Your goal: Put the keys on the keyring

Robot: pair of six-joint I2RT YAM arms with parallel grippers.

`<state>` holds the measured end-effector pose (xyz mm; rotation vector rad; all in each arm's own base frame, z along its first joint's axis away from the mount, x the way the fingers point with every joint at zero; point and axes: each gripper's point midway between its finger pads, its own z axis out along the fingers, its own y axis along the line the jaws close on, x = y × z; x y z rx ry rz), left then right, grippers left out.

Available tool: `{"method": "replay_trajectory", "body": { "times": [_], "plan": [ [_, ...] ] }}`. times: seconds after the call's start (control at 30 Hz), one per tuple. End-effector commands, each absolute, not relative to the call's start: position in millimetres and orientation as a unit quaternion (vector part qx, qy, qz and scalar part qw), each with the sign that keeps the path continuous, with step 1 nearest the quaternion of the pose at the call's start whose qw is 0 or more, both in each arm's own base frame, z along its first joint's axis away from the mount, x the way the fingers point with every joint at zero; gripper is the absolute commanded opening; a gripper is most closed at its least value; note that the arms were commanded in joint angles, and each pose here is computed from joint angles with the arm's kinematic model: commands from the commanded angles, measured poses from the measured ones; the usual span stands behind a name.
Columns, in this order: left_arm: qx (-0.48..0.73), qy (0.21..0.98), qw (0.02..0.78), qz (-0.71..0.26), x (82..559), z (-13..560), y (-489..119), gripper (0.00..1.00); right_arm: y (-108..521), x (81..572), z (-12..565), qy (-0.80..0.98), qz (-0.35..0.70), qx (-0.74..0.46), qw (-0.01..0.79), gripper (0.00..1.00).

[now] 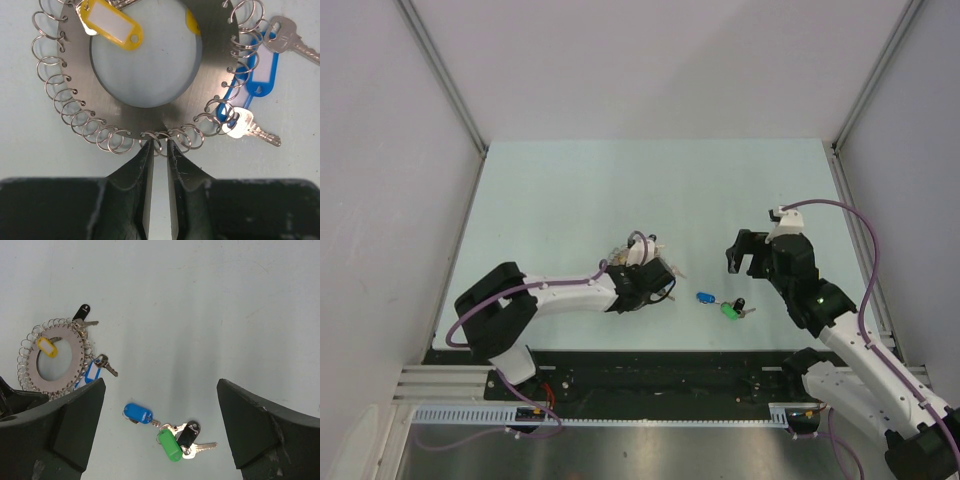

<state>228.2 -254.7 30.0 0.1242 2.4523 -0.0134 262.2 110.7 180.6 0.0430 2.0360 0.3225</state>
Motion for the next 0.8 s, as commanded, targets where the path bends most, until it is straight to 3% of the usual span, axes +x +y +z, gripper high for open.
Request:
{"method": "replay_trajectory", "body": {
  "times": [0.0,0.6,0.77],
  "plan": [
    [0.023,0.936,0.352,0.011,233,40,-252,0.21,109,262,185,0.842,0.134,0.015,0.522,1.00],
    [0.046,0.942,0.331,0.016,234,27,-263,0.24,112,264,179,0.844,0.146,0.011,0.517,1.00],
    [0.042,0.942,0.333,0.019,233,29,-259,0.18,114,264,179,0.843,0.151,0.007,0.516,1.00]
  ]
}}
